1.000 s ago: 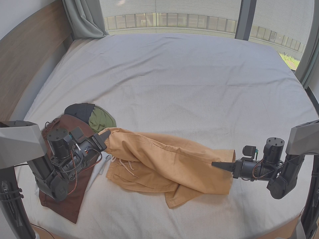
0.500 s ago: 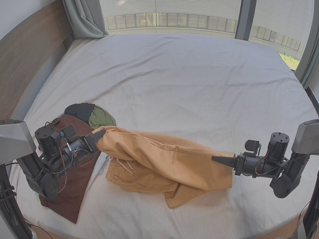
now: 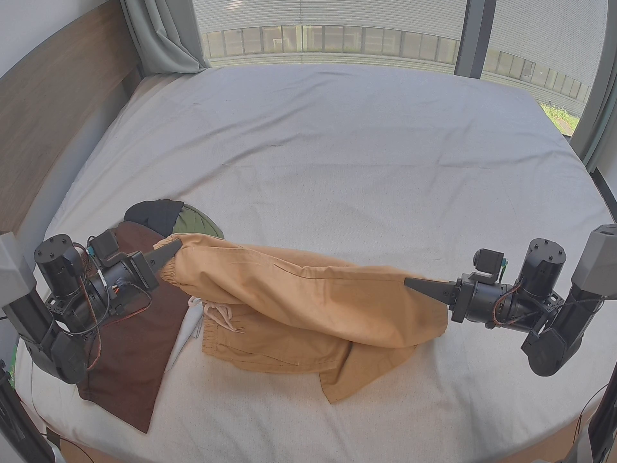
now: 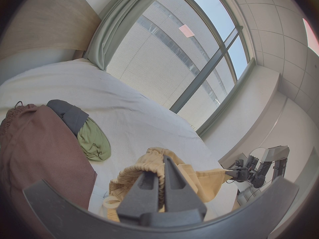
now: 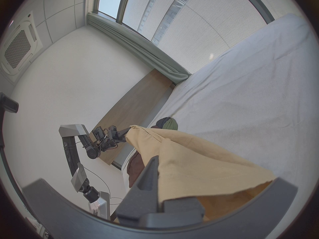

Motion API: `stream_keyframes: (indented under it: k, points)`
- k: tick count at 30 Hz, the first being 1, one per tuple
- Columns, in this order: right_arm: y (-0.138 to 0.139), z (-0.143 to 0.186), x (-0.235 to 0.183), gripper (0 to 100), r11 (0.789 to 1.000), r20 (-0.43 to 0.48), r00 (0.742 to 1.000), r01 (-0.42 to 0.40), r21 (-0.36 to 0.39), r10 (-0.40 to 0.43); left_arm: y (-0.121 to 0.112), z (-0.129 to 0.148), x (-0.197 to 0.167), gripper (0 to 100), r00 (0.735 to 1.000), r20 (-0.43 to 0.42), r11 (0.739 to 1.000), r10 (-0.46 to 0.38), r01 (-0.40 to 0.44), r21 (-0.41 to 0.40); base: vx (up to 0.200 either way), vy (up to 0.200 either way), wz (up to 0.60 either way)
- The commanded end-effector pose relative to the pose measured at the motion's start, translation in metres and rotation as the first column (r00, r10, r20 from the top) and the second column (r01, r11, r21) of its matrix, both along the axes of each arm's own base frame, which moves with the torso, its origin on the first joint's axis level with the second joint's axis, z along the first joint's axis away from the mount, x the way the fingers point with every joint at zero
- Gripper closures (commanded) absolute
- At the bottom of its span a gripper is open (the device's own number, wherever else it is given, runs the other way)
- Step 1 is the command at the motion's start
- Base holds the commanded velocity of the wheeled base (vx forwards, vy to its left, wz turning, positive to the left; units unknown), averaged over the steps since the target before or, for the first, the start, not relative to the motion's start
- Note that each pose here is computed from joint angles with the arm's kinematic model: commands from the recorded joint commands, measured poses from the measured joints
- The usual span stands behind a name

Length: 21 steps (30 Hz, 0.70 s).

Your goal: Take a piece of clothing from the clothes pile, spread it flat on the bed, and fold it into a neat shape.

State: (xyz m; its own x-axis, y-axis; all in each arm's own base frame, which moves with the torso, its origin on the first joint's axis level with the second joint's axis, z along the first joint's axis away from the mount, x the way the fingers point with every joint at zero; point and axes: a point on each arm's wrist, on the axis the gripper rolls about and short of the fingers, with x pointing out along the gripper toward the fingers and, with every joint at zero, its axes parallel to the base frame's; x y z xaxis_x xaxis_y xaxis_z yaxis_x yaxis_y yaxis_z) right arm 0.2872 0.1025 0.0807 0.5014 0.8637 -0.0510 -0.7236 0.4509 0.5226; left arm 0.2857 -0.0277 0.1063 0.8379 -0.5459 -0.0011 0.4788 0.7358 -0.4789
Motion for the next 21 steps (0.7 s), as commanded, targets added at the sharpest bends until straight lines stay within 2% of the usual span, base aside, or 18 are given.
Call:
stream_keyframes:
  k: [1,16,21]
  points:
    - [0.0,0.004,0.0,100,1.0,0.017,1.0,0.0,0.004,0.0,0.002,0.007,-0.004,100,1.0,0.02,1.0,0.005,-0.005,-0.004,0.0,0.0,0.0]
    - [-0.002,0.02,0.004,100,1.0,0.086,0.996,0.019,0.019,-0.021,-0.001,0.017,0.0,100,0.997,0.078,1.0,0.001,-0.002,0.01,0.0,0.0,0.0]
    - [-0.002,0.028,0.003,100,0.999,0.113,0.993,0.017,0.03,-0.02,-0.001,0.014,0.002,100,0.996,0.074,0.998,-0.056,0.055,0.018,0.0,0.0,0.0]
